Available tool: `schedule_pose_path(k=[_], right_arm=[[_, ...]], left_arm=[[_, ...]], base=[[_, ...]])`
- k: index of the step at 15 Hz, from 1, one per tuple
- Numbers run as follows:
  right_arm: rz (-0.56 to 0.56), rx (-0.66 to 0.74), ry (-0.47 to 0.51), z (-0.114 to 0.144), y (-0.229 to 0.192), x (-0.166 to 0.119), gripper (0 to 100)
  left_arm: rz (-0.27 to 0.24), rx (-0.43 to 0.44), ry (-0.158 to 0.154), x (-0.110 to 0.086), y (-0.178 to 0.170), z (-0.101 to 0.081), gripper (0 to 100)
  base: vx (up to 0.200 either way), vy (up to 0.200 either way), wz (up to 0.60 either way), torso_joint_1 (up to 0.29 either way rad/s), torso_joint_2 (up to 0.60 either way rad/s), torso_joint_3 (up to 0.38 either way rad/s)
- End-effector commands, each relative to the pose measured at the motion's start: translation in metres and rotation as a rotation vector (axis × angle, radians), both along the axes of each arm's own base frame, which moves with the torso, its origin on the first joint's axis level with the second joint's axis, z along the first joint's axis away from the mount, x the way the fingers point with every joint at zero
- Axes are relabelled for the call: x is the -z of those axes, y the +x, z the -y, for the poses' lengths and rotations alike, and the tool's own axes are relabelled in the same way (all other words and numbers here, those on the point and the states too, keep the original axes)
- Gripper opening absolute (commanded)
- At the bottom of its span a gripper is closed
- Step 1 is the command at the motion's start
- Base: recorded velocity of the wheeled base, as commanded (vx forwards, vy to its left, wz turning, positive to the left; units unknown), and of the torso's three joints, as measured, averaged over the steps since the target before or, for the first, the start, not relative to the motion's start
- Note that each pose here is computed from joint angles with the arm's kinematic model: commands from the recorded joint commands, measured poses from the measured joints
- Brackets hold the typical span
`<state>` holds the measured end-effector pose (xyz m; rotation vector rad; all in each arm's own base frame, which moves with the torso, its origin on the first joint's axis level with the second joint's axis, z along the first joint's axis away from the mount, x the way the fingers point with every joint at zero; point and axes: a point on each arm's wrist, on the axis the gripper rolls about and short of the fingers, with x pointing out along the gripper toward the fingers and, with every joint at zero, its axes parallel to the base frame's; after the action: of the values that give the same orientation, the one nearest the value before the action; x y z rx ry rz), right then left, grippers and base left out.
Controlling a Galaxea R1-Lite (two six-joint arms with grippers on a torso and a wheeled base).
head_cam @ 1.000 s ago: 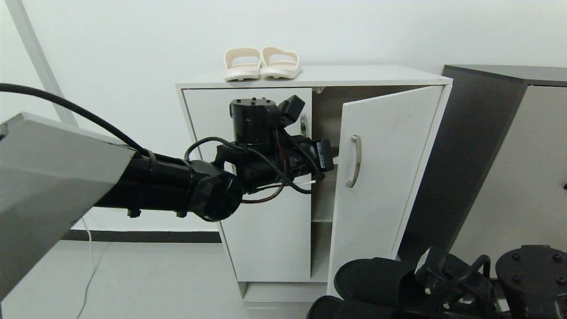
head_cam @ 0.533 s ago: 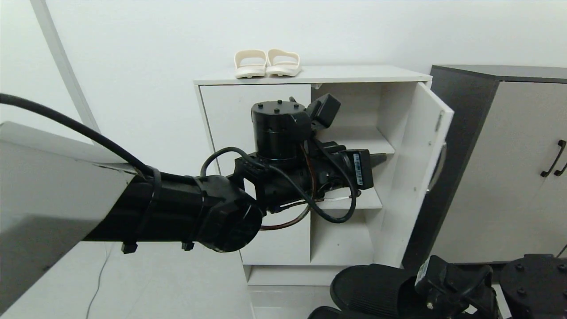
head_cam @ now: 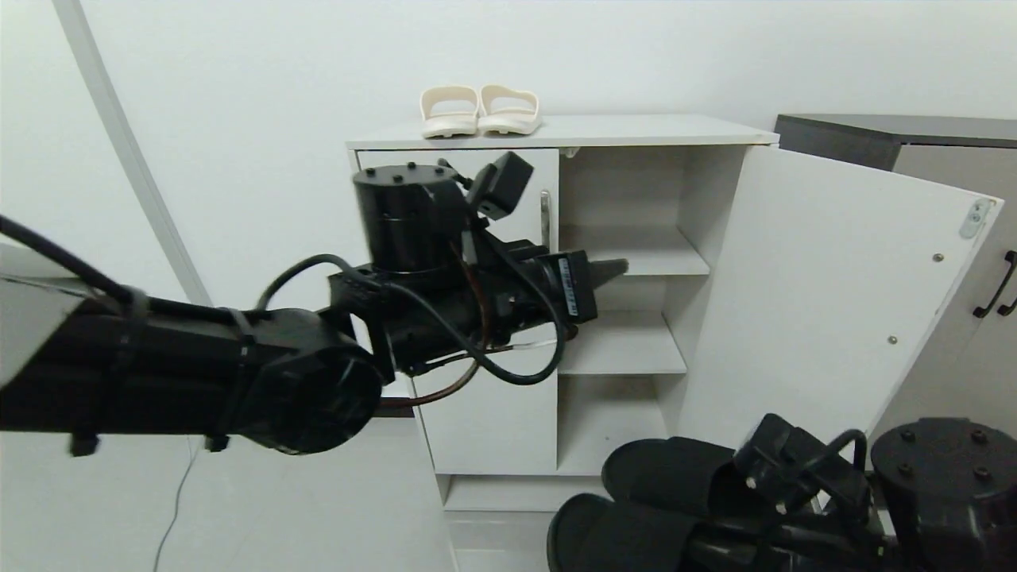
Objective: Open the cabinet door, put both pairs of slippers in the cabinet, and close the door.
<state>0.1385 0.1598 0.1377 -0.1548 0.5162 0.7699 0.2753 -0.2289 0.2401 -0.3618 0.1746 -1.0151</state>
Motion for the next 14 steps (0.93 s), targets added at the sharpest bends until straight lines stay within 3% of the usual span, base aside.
schedule_pose_path(k=[1,2,3,5,7,8,9,10,11,12,13,14], right_arm=[[0.013,0.116,-0.02,-0.009,0.025,0.005,0],[0.051,0.246,0.007,-0.023,0.044,0.006,0],[0.079,0.343,0.019,-0.035,0.058,0.009,0],[0.138,0.496,-0.007,-0.052,0.081,0.015,0],[0.212,0.684,-0.014,-0.065,0.116,0.023,0],[0.23,0.726,-0.003,-0.066,0.131,0.027,0],[0.241,0.75,0.007,-0.067,0.142,0.032,0],[0.248,0.757,0.012,-0.066,0.146,0.035,0],[0.264,0.765,0.023,-0.066,0.152,0.037,0],[0.293,0.781,0.015,-0.066,0.156,0.04,0],[0.307,0.791,0.016,-0.066,0.156,0.04,0],[0.309,0.794,0.017,-0.066,0.156,0.041,0]], left_arm=[[0.053,-0.071,-0.026,-0.027,-0.039,-0.053,0],[0.067,-0.141,-0.03,-0.039,-0.07,-0.088,0],[0.088,-0.207,-0.012,-0.046,-0.093,-0.114,0],[0.158,-0.325,0.044,-0.054,-0.131,-0.146,0],[0.207,-0.491,0.061,-0.063,-0.188,-0.182,0],[0.215,-0.594,0.097,-0.06,-0.209,-0.197,0],[0.219,-0.713,0.177,-0.05,-0.224,-0.21,0],[0.221,-0.777,0.216,-0.046,-0.232,-0.215,0],[0.213,-0.899,0.255,-0.038,-0.243,-0.223,0],[0.214,-1.08,0.262,-0.026,-0.26,-0.231,0],[0.219,-1.138,0.253,-0.015,-0.272,-0.235,0],[0.206,-1.186,0.266,0.005,-0.281,-0.236,0]], base=[[0.0,0.0,0.0,0.0,0.0,0.0],[0.0,0.0,0.0,0.0,0.0,0.0],[0.0,0.0,0.0,0.0,0.0,0.0],[0.0,0.0,0.0,0.0,0.0,0.0],[0.0,0.0,0.0,0.0,0.0,0.0],[0.0,0.0,0.0,0.0,0.0,0.0],[0.0,0.0,0.0,0.0,0.0,0.0],[0.0,0.0,0.0,0.0,0.0,0.0],[0.0,0.0,0.0,0.0,0.0,0.0],[0.0,0.0,0.0,0.0,0.0,0.0],[0.0,0.0,0.0,0.0,0.0,0.0],[0.0,0.0,0.0,0.0,0.0,0.0]])
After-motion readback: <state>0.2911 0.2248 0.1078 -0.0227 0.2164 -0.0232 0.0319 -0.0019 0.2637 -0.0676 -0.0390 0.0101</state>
